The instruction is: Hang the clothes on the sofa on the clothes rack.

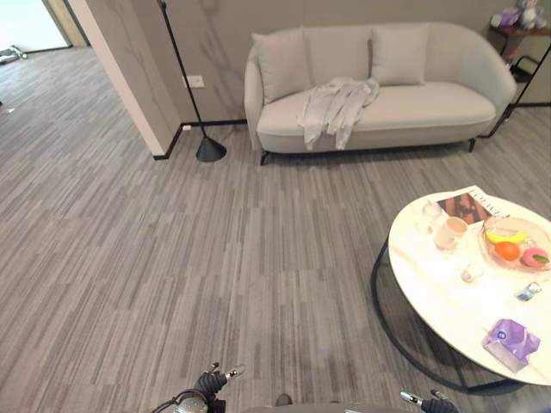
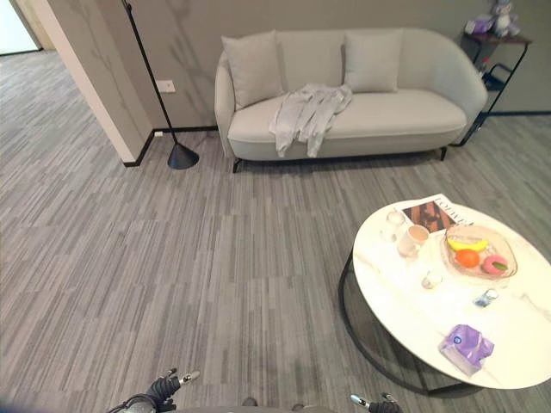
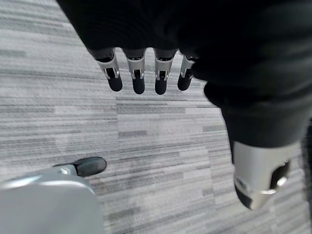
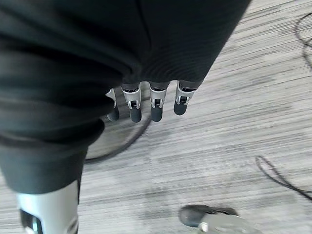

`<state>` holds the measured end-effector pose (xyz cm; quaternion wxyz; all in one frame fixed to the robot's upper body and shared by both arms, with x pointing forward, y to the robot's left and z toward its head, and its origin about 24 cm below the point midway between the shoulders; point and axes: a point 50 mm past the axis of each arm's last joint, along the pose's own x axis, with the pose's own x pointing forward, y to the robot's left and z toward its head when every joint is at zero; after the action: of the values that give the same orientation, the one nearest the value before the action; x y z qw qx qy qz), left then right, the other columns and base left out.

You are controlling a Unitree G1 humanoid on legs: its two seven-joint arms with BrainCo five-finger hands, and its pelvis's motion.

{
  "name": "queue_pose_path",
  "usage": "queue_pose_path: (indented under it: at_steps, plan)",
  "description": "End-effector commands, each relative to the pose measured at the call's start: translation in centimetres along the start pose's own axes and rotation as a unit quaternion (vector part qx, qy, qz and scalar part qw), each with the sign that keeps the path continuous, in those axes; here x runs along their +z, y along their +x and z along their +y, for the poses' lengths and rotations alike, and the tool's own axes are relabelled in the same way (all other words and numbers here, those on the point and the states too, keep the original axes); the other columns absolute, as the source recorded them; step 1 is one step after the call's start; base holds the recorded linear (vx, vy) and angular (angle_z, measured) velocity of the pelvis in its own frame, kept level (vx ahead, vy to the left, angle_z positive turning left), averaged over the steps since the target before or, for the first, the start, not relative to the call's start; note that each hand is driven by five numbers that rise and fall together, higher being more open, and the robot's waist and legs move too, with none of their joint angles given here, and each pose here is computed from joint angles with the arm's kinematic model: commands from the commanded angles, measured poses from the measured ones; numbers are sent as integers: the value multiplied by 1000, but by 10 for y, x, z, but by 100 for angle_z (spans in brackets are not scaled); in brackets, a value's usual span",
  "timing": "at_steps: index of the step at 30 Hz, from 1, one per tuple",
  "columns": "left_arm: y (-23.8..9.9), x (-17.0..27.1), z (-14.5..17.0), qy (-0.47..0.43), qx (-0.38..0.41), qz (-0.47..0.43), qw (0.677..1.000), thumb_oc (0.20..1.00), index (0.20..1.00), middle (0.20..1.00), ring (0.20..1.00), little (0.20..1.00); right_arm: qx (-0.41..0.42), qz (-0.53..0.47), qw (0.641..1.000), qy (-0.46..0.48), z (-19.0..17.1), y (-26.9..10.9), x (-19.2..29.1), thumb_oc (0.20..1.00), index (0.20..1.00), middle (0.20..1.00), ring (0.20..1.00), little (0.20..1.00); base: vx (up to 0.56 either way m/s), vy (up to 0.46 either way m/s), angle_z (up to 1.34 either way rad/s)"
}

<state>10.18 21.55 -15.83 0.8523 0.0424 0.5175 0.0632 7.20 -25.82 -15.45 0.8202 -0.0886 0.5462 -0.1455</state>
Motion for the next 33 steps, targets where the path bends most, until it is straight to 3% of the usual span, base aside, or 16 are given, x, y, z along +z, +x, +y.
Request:
queue_pose_path:
  at_steps: [1,21,33]
  plan:
    - [4,23,3,-3,5,-39,999,1000,1000,1000,1000,1000,-7,-19,1000,-11,-6,4,15,1000,1000,1000,1000,1000,0,0,0]
    - [4,20,7,-13,22,-29,999,1000,1000,1000,1000,1000,-18,-19,999,-31,-11,4,14,1000,1000,1000,1000,1000,11,-23,-2]
    - [4,29,19,-99,41,-47,993,1000,1000,1000,1000,1000,-25,-41,999,4,-12,3,23,1000,1000,1000,1000,1000,56,-102,-3]
